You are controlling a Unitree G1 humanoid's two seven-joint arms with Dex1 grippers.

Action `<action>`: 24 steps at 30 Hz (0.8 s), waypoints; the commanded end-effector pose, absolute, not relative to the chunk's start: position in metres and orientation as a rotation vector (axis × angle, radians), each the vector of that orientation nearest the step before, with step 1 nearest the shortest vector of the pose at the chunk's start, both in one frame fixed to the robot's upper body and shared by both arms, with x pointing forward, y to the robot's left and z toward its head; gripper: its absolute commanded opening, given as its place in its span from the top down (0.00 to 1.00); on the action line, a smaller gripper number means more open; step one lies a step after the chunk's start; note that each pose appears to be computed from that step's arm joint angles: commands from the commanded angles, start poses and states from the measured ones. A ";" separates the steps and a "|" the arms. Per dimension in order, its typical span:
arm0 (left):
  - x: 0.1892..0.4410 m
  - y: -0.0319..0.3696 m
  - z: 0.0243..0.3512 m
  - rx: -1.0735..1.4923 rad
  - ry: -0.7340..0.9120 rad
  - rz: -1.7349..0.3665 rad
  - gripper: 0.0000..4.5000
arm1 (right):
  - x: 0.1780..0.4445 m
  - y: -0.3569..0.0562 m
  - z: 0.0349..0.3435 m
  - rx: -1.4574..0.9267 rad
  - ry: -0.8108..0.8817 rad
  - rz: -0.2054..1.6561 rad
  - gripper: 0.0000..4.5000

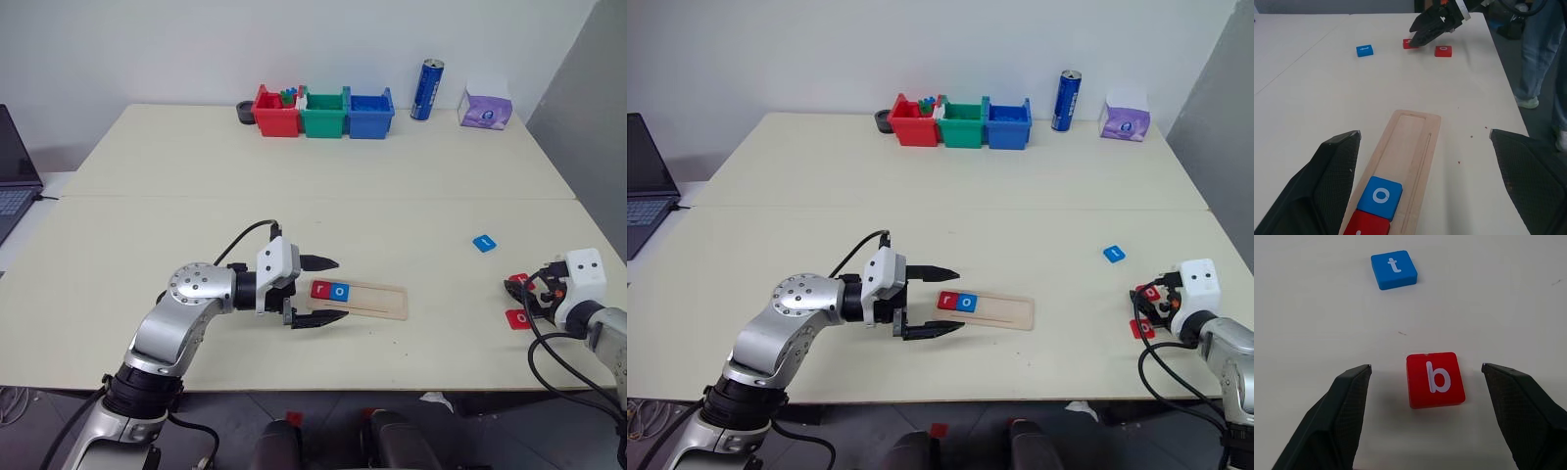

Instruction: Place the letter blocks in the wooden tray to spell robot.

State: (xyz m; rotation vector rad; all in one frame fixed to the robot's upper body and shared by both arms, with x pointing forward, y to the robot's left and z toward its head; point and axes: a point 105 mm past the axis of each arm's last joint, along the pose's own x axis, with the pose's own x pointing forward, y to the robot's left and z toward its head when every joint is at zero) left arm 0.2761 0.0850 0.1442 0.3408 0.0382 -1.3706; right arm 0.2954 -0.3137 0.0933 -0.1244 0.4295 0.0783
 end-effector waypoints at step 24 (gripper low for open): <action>0.278 0.032 0.163 0.373 0.002 -1.475 0.01 | 0.305 -0.324 0.085 -0.079 0.528 0.091 0.14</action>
